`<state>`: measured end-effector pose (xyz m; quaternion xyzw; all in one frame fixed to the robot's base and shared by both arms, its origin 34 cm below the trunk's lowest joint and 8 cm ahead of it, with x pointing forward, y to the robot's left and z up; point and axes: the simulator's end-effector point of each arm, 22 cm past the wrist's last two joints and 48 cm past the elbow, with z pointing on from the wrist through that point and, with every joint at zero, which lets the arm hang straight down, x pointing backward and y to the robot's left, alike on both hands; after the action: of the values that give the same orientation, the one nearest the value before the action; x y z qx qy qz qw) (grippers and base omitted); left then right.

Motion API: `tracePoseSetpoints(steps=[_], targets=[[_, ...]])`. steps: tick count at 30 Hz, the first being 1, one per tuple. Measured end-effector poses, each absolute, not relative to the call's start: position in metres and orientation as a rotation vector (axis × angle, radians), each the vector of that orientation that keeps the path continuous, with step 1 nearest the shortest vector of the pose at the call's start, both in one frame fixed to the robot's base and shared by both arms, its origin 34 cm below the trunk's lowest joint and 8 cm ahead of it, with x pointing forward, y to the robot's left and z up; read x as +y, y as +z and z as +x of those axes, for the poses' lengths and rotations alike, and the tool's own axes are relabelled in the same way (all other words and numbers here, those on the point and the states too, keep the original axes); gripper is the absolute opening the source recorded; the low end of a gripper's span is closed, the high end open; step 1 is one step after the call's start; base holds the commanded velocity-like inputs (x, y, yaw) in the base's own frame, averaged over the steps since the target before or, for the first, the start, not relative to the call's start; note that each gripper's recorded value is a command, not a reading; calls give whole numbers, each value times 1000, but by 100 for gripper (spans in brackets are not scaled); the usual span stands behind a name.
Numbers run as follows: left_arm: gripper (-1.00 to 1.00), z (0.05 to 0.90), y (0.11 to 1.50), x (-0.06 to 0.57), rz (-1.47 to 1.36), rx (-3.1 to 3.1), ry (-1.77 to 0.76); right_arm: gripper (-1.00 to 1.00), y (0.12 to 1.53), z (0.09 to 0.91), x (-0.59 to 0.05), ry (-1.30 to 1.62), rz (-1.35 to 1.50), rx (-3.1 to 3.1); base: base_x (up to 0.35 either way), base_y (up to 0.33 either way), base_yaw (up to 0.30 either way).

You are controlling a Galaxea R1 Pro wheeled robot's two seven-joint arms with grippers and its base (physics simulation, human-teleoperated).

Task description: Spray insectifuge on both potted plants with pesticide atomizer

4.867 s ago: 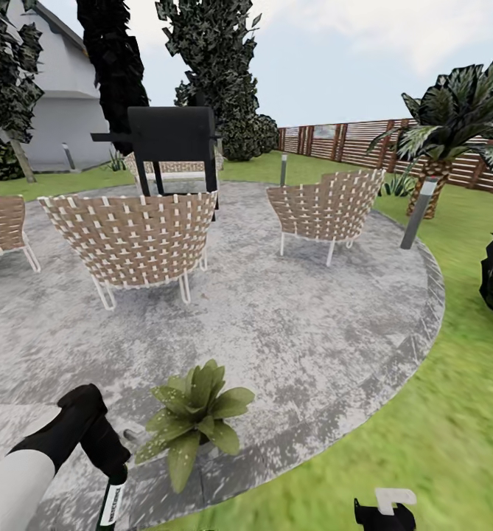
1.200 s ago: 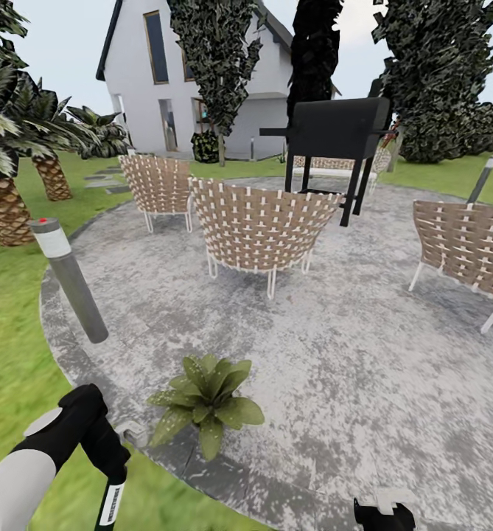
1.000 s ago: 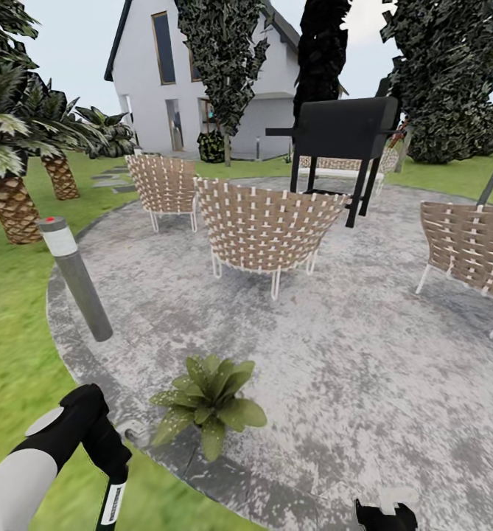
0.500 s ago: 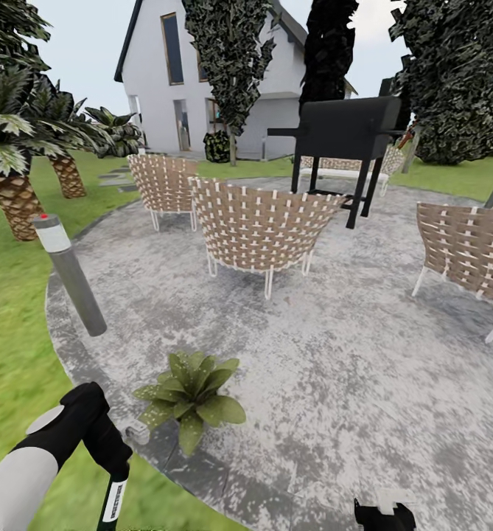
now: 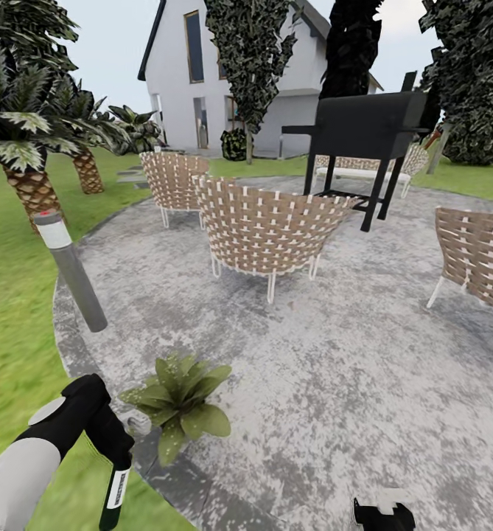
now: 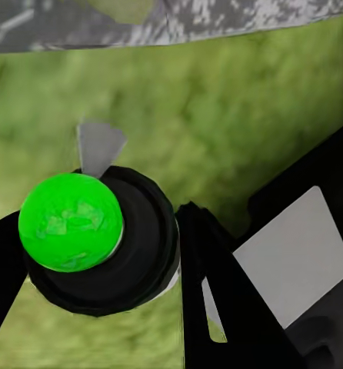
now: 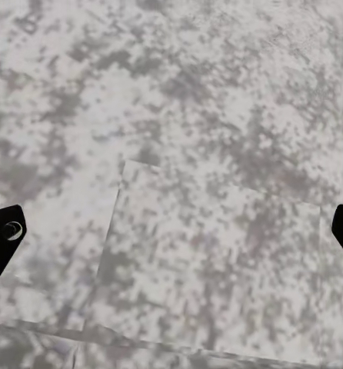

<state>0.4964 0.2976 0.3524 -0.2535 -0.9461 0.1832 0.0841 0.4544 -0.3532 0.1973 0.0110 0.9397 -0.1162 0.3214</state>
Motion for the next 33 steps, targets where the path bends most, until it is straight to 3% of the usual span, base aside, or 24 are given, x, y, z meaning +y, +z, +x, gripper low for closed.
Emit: tracePoseSetpoints(steps=[11,17,21,26,33], targets=[[-100,497,353,297,-748,-2824,547,100,197,454,-353,-305,27,2470,-101,-288,233],[-100,536,389,288,-781,-2865,608,100,197,454,-354,-306,27,2470,-52,-56,145],[-100,613,449,323,-935,-2881,200,100,197,453,-359,-313,19,2470,-1,-1,2],[-100,620,459,319,-933,-2832,198,100,197,454,-359,-313,18,2470,0,0,9],[-100,622,460,315,-931,-2843,209,100,198,454,-357,-312,22,2468,20,-63,259]])
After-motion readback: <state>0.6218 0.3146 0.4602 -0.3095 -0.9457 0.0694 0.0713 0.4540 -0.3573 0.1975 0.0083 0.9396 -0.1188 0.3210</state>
